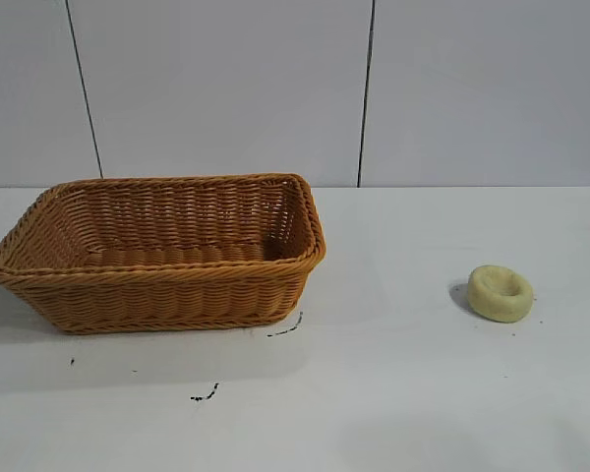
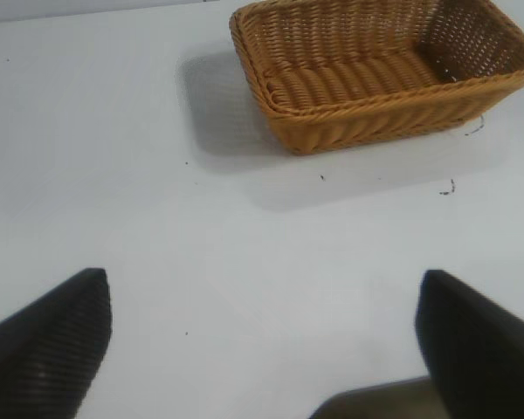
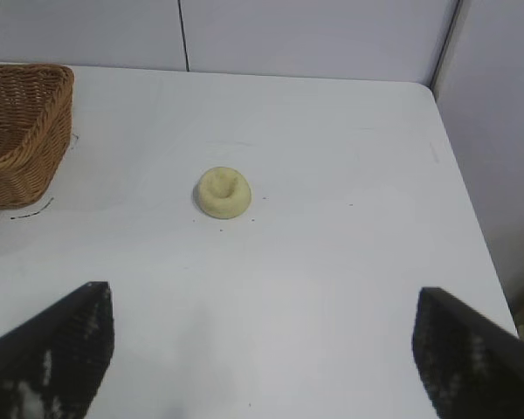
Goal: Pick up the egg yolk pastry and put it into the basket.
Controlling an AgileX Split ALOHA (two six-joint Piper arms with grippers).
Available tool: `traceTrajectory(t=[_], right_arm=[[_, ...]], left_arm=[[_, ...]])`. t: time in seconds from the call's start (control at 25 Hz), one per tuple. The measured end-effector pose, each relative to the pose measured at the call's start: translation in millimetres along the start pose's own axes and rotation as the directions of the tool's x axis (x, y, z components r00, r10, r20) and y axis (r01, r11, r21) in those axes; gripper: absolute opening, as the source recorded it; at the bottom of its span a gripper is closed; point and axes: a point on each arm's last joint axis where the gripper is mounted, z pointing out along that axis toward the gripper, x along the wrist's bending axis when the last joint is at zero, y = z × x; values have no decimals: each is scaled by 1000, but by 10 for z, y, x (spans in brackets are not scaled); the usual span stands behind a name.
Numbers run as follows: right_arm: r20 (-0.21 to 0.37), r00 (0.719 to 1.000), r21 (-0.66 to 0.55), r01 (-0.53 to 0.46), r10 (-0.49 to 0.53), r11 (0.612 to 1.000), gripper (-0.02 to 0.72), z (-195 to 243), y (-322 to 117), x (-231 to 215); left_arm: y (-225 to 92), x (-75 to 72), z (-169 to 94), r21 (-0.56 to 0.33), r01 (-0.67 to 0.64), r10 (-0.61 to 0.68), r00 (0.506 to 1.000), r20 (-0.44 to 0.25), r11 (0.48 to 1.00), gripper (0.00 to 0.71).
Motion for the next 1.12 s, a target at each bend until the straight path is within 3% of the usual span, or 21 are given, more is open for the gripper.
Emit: traceTrajectory(t=[0.44, 0.68, 0.88, 1.12], right_arm=[[0, 1000, 14, 0, 0, 1000, 647, 17, 21, 0], [-1, 1000, 199, -3, 3, 980, 647, 268, 386, -7], [-7, 1000, 419, 7, -5, 908, 647, 787, 740, -17], [-9, 1000, 640, 6, 0, 768, 647, 1744, 927, -34]], left_arm=[[0, 0, 0, 0, 0, 0, 1000, 0, 1000, 695], [0, 0, 0, 0, 0, 0, 1000, 0, 1000, 695], [0, 0, 0, 0, 0, 0, 1000, 0, 1000, 695], [0, 0, 0, 0, 0, 0, 1000, 0, 1000, 695]])
